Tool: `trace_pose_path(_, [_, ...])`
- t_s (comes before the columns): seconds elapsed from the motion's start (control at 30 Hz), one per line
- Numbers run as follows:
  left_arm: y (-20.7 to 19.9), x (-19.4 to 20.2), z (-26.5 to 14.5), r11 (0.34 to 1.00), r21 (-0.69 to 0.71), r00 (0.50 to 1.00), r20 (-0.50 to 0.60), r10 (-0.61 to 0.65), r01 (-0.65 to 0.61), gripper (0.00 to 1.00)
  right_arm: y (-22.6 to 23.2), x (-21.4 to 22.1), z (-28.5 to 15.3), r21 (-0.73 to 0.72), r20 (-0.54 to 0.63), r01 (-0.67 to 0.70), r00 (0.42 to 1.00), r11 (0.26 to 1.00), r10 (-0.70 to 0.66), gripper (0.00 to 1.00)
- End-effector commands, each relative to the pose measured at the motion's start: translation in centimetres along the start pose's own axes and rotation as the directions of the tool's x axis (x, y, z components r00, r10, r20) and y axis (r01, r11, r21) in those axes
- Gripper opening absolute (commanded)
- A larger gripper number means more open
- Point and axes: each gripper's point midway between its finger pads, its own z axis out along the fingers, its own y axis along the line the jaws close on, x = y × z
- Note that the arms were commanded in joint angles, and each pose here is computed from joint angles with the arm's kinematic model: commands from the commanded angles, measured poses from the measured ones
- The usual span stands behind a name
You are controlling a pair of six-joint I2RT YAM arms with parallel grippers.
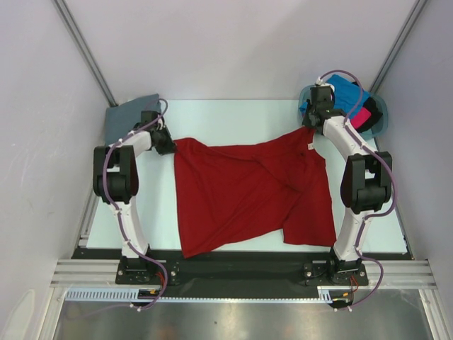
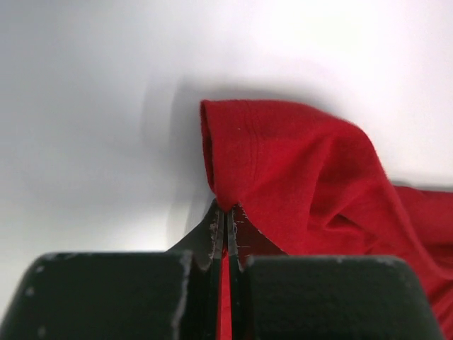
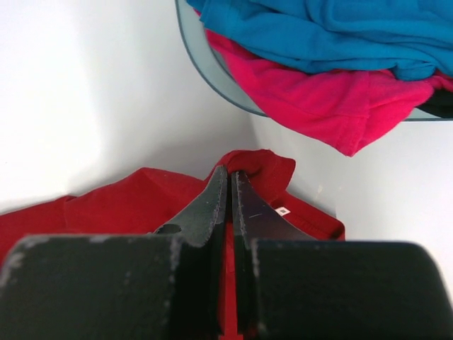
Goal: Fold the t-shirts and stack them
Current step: Flatten the tshirt out
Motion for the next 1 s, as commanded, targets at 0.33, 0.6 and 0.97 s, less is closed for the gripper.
trace_pose_path(0.33, [6.6,-8.7,-5.7,0.971,-0.228,0.987,0.126,0.103,-0.072,0.00,-2.8,-3.0,-1.2,0.071,0.076,-0.018,0.997,0.997,0.012,0.00])
trace_pose_path(0.6, [8.3,-10.9,-4.8,0.968,-0.242,0.984,0.142,0.105,-0.068,0.00,-2.4,-2.2,0.4,0.048,0.045,-0.021,0.999,0.999,0.018,0.00])
trace_pose_path(0.97, [9.0,-12.1,-4.2,0.964,-0.261,0.976,0.197,0.092,-0.038,0.26,-1.4,-3.0,3.0,0.032,0.061,-0.022,0.998,0.999,0.020,0.00])
